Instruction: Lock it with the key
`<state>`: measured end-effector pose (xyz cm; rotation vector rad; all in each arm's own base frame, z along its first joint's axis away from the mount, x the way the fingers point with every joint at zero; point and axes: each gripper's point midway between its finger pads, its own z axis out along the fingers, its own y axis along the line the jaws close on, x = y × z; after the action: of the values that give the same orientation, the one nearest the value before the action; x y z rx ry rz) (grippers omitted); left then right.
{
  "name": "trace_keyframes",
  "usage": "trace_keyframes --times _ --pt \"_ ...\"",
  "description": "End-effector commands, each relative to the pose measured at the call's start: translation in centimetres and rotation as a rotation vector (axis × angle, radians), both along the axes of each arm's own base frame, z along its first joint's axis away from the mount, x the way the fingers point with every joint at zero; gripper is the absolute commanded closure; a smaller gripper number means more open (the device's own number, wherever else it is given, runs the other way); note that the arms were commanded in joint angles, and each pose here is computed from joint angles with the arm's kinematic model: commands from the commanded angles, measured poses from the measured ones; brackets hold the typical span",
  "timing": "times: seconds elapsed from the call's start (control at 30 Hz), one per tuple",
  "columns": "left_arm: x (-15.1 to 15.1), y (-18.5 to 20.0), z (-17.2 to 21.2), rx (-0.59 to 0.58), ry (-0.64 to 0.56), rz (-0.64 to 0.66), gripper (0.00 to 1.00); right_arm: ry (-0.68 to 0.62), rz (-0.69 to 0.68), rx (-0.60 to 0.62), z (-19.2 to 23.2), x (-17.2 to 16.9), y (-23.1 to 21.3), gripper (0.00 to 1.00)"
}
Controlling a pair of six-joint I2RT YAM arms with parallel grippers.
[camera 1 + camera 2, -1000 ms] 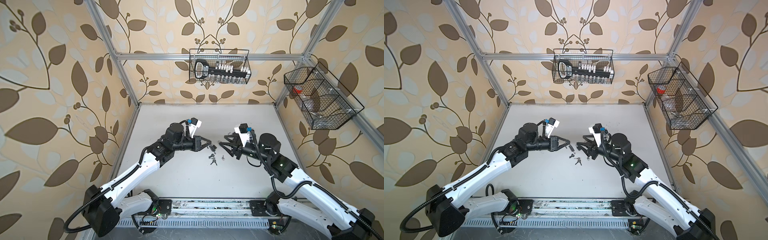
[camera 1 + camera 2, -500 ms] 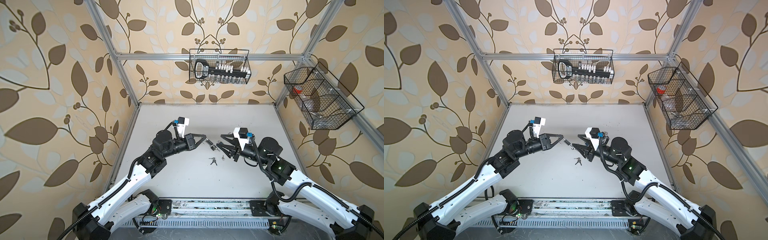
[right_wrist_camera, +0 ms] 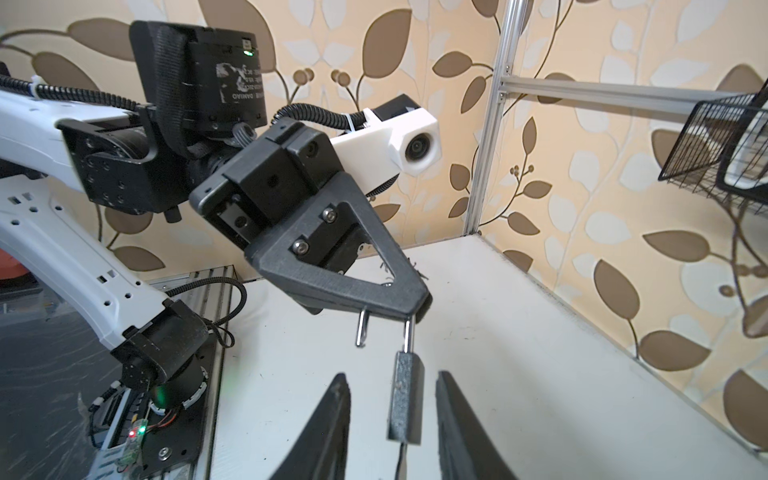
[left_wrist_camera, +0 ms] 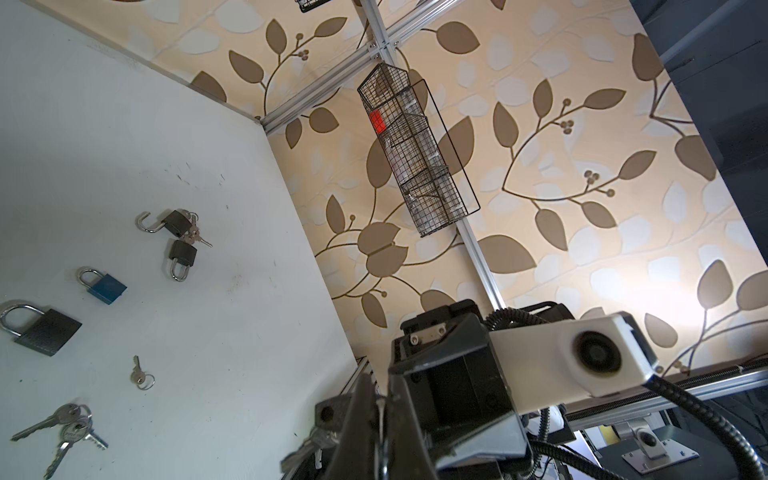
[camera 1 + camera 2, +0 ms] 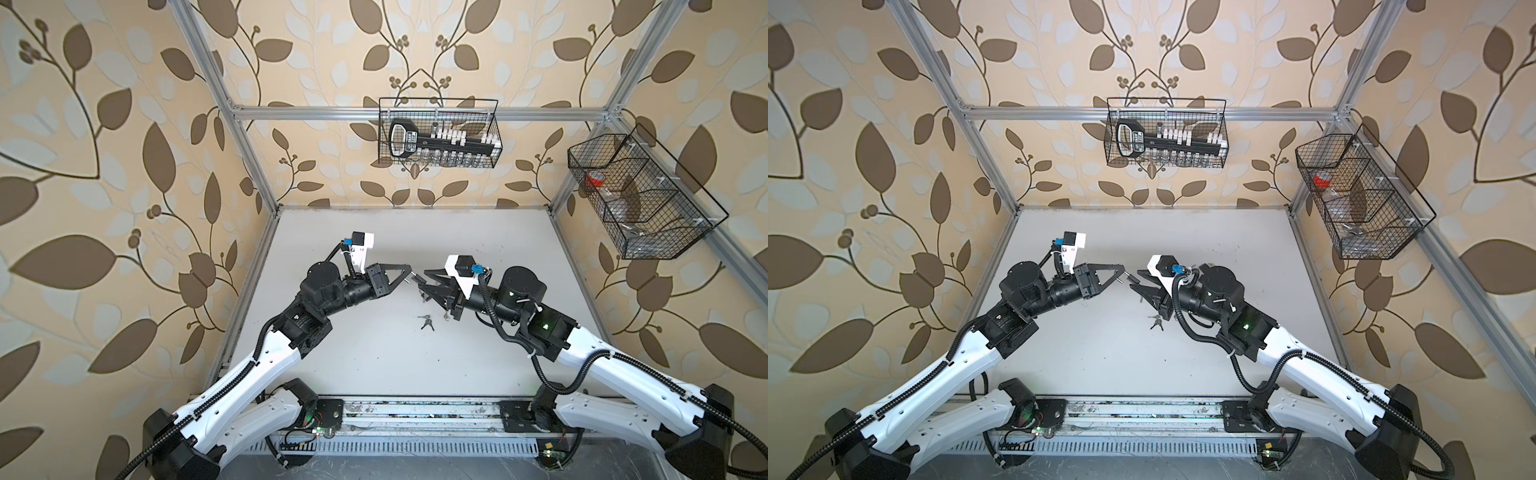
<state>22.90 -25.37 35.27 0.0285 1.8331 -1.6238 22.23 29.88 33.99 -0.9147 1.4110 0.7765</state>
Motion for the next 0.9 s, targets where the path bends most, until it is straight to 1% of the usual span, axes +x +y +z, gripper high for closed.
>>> trace_keyframes --times 0.0,0.23,0.43,0.63,0.77,0.87 --pt "-1.2 0.0 4.9 -0.093 -0.122 -0.034 1.0 -0.006 -0.023 0.001 0.8 0.5 0.1 0.67" --pt "-1.2 -0.5 5.1 -0.097 -0.129 -0.06 1.0 0.023 -0.039 0.003 0.5 1.0 0.3 0.74" --pt "-1.2 -0.3 5.3 -0.1 -0.134 -0.053 1.0 0.048 -0.047 -0.009 -0.2 1.4 0.5 0.79" --pt "-1.3 -0.2 5.2 -0.097 -0.137 -0.051 1.0 0.059 -0.042 0.022 0.3 1.1 0.4 0.85" --pt "-1.0 -0.2 4.7 -0.059 -0.135 -0.035 1.0 0.081 -0.01 0.067 1.2 0.4 0.4 0.88" --pt "-0.7 -0.4 4.3 -0.006 -0.143 -0.032 1.0 0.125 0.043 0.09 1.5 -0.3 1.0 0.96"
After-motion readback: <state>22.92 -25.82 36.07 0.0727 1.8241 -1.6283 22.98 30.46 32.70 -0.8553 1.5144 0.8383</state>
